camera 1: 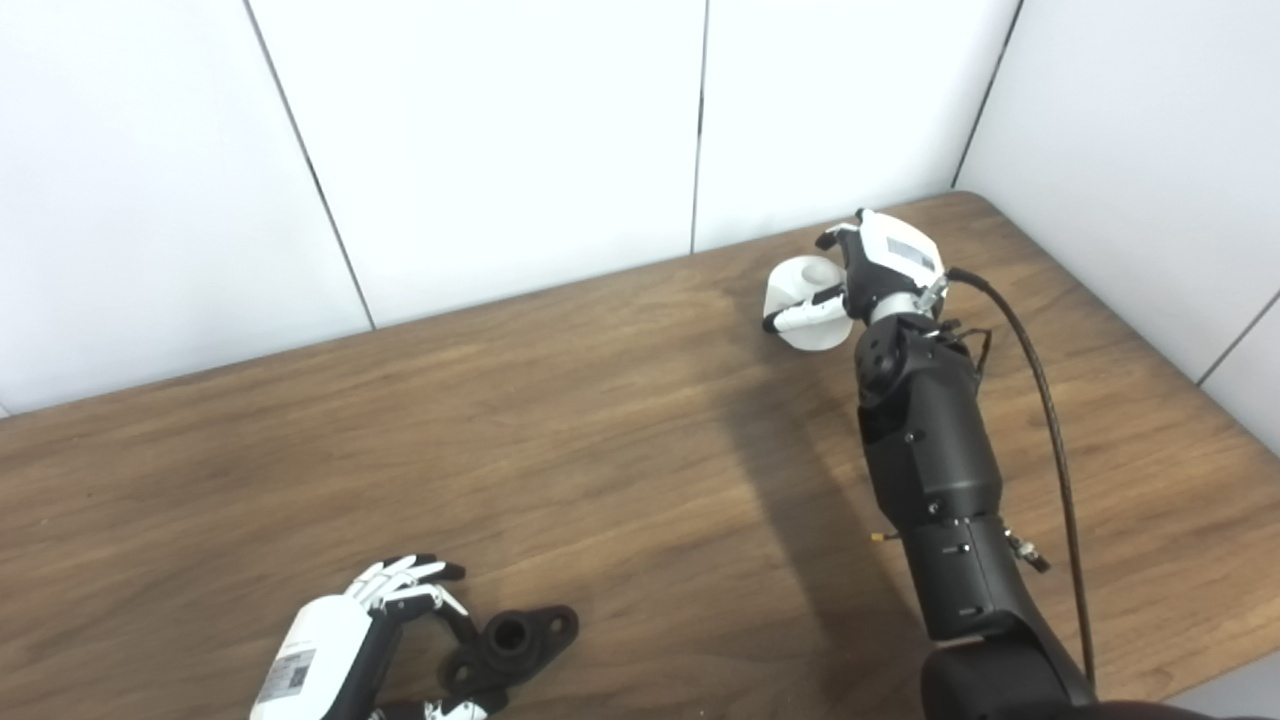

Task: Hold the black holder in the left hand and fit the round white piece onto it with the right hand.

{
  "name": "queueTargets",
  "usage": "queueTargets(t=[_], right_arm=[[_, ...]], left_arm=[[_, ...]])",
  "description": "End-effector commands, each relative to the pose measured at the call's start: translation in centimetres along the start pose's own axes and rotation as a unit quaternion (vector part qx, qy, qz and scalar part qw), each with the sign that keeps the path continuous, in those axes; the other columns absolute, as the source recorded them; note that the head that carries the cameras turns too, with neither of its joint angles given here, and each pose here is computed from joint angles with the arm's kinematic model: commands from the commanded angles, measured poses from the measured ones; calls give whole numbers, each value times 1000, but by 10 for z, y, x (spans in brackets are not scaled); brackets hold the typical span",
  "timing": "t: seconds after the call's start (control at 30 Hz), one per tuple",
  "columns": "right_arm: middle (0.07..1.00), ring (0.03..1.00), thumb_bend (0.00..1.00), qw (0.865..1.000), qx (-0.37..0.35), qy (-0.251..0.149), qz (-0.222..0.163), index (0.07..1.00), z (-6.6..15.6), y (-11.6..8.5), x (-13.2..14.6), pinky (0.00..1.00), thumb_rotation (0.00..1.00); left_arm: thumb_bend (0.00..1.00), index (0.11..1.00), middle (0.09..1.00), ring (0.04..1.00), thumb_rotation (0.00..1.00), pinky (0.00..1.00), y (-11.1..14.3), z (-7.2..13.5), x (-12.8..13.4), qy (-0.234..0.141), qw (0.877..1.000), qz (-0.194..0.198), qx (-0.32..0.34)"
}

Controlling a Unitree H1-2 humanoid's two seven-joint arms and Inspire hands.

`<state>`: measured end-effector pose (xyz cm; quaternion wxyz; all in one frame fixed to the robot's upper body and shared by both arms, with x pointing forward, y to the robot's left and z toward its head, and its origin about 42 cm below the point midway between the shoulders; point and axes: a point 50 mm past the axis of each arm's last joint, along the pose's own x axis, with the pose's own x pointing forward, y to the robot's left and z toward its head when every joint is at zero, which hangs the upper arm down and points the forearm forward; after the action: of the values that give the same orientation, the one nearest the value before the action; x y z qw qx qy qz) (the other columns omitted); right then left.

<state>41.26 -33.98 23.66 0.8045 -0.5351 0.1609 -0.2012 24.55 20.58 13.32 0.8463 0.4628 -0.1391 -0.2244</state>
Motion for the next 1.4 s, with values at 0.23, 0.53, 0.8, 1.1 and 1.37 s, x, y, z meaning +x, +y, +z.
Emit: queueTargets(t=[0.23,0.53,0.8,1.1,1.37], right_arm=[[994,1000,826,998,0,-15,-54,779,11,-30,8,949,373],[1000,1000,807,998,-10,-10,-54,801,9,-30,8,956,364],[1000,1000,798,998,-18,-9,-52,798,7,-29,8,953,365],[1000,1000,792,999,-20,-9,-46,802,3,-28,7,965,358],[1000,1000,793,999,-17,-9,-47,796,2,-27,9,959,348]], left_arm=[[521,485,801,876,50,898,-5,-3,-3,12,1000,-21,2],[520,486,804,880,50,903,-5,-2,-3,13,1000,-24,4],[520,485,801,877,50,897,-6,-2,-2,11,1000,-20,5],[520,486,804,880,50,898,-6,-1,-3,11,1000,-22,5],[520,486,805,880,49,896,-7,-1,-2,12,1000,-23,6]])
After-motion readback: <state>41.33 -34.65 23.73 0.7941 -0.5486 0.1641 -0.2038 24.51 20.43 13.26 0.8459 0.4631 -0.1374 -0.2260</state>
